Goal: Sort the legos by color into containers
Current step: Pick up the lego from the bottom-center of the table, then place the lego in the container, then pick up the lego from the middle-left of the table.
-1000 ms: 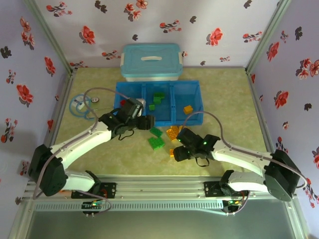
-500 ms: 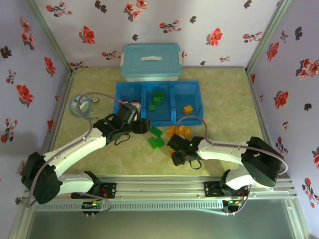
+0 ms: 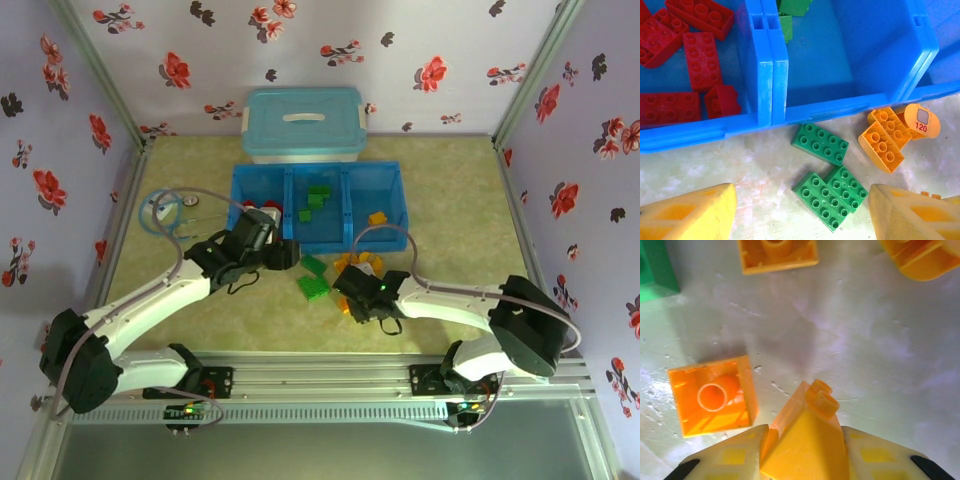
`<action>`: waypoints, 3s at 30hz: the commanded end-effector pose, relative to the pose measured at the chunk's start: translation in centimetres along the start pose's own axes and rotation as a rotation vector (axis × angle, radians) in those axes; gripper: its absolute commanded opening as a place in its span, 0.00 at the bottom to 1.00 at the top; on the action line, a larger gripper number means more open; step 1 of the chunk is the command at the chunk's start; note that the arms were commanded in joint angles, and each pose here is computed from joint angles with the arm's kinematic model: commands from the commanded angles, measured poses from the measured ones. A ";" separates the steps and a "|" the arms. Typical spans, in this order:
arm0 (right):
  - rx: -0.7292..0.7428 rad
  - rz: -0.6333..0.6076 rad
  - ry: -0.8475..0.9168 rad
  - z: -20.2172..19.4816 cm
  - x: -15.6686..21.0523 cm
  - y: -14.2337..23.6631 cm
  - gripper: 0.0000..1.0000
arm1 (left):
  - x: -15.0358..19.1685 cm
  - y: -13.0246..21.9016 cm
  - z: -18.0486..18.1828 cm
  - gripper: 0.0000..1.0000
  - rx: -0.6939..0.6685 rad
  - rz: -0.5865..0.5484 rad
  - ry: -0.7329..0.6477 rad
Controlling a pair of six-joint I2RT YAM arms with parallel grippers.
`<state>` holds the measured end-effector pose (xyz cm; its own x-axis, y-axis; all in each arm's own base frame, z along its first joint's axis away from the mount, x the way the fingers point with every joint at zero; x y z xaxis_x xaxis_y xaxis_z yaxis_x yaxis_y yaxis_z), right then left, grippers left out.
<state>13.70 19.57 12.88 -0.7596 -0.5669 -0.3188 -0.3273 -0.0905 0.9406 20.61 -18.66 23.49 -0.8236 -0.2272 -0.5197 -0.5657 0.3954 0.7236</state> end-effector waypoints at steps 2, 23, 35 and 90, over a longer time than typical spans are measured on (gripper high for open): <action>0.126 -0.070 -0.007 -1.7 -0.9 2.8 0.30 | 0.4 0.6 0.5 0.70 -0.003 -0.021 0.002; 0.138 -0.172 -0.239 -13.5 -13.8 5.7 0.34 | 6.9 0.6 1.5 0.70 0.008 0.064 -0.012; 0.082 -0.190 -0.295 -15.2 -16.6 5.1 0.84 | 8.7 0.0 -1.8 0.70 0.058 0.077 -0.134; 0.090 -0.348 -0.440 -14.7 -4.2 9.8 0.79 | 15.5 -11.6 -11.2 0.35 -0.158 0.377 -0.555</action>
<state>22.22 9.50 25.12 -0.7561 -0.1472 -0.6377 -0.6232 -0.1353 0.7702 14.06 -36.41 11.52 -0.8551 0.3952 -0.3357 -0.2673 0.2188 0.9384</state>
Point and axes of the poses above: each hand's point on the last joint's axis, 136 mm out from that joint toward the fingers, its own y axis back along the fingers, its own z axis along the line the jaws close on, x = y × z, the point moved 10 cm from there along y, back along the fingers, and after that the axes turned 15 degrees about y, right-handed, at the moved point
